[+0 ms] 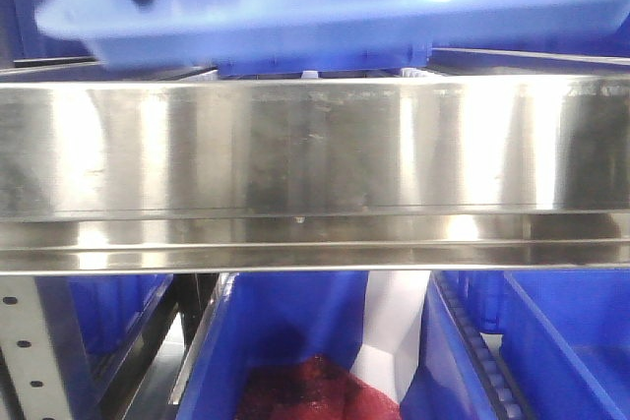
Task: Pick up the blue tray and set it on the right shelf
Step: 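Lower the held tray onto the upper roller shelf with both grippers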
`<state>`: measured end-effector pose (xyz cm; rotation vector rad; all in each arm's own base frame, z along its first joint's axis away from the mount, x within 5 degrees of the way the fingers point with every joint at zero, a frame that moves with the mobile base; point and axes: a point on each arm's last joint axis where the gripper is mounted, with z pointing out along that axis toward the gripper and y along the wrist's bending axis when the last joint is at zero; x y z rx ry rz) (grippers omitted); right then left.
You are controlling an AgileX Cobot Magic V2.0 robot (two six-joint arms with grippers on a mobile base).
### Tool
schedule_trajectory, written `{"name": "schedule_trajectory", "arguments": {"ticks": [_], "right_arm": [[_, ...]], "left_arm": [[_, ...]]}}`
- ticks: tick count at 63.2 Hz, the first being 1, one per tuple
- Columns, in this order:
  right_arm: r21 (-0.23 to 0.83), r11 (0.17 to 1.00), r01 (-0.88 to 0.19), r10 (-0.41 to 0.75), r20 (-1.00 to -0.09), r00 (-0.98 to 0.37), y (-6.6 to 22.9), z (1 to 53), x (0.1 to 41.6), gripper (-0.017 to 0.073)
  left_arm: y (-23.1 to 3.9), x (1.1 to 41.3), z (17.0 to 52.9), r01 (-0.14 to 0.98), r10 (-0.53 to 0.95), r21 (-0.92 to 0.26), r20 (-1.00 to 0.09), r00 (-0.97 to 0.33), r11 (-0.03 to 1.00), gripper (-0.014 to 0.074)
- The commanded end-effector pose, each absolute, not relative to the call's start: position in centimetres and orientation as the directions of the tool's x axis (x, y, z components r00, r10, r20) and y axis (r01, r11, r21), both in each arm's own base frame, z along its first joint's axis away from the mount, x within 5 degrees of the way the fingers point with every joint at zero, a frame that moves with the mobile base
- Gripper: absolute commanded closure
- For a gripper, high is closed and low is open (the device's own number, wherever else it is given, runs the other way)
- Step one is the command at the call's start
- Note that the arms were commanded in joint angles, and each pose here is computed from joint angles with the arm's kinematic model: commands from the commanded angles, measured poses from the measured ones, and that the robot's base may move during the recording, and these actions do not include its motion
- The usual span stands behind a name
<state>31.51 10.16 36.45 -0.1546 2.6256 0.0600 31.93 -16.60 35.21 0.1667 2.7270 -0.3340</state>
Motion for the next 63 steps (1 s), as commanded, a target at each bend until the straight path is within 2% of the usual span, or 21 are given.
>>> {"name": "schedule_trajectory", "arguments": {"ticks": [1,10,15,20,24,31,37,49,57,63], "right_arm": [[0.002,0.988,-0.154,-0.123,-0.594,-0.795,10.3,38.1,32.2,0.0503],[-0.003,0.988,-0.156,-0.129,-0.573,-0.81,10.6,36.9,33.2,0.0496],[-0.003,0.988,-0.157,-0.13,-0.572,-0.81,10.7,36.7,33.4,0.0435],[-0.003,0.988,-0.157,-0.13,-0.571,-0.81,10.7,36.6,33.4,0.0295],[-0.005,0.988,-0.157,-0.131,-0.572,-0.81,10.7,36.7,33.4,0.0133],[-0.009,0.988,-0.153,-0.131,-0.57,-0.811,10.6,36.6,33.4,-0.0087],[-0.014,0.989,-0.15,-0.131,-0.574,-0.808,10.4,36.9,33.3,-0.007],[0.004,0.99,-0.144,-0.11,-0.626,-0.772,9.9,38.9,31.9,-0.0056],[0.022,0.989,-0.147,-0.09,-0.696,-0.712,9.1,41.6,29.3,0.006],[0.034,0.988,-0.153,-0.078,-0.742,-0.666,8.4,42.8,27.3,0.019]], "left_arm": [[-16.5,31.9,37.2,0.202,0.083,-0.198,-0.487,-0.869,0.959,0.0641],[-16.8,32.6,36.1,0.197,0.093,-0.181,-0.465,-0.88,0.964,0.0635],[-16.9,32.9,35.7,0.196,0.094,-0.179,-0.461,-0.882,0.964,0.0589],[-17.0,33.0,35.6,0.196,0.093,-0.18,-0.463,-0.882,0.964,0.0487],[-17.0,33.1,35.5,0.197,0.093,-0.178,-0.465,-0.881,0.964,0.0343],[-17.0,33.1,35.6,0.197,0.092,-0.18,-0.469,-0.878,0.964,0.0154],[-17.0,33.1,35.6,0.197,0.092,-0.18,-0.469,-0.878,0.964,0.0071],[-16.7,32.3,37.0,0.21,0.088,-0.187,-0.508,-0.857,0.96,0.008],[-16.4,29.8,40.3,0.263,0.122,-0.147,-0.612,-0.782,0.953,0.0211],[-16.3,27.1,42.6,0.316,0.154,-0.114,-0.689,-0.708,0.942,0.0337]]}}
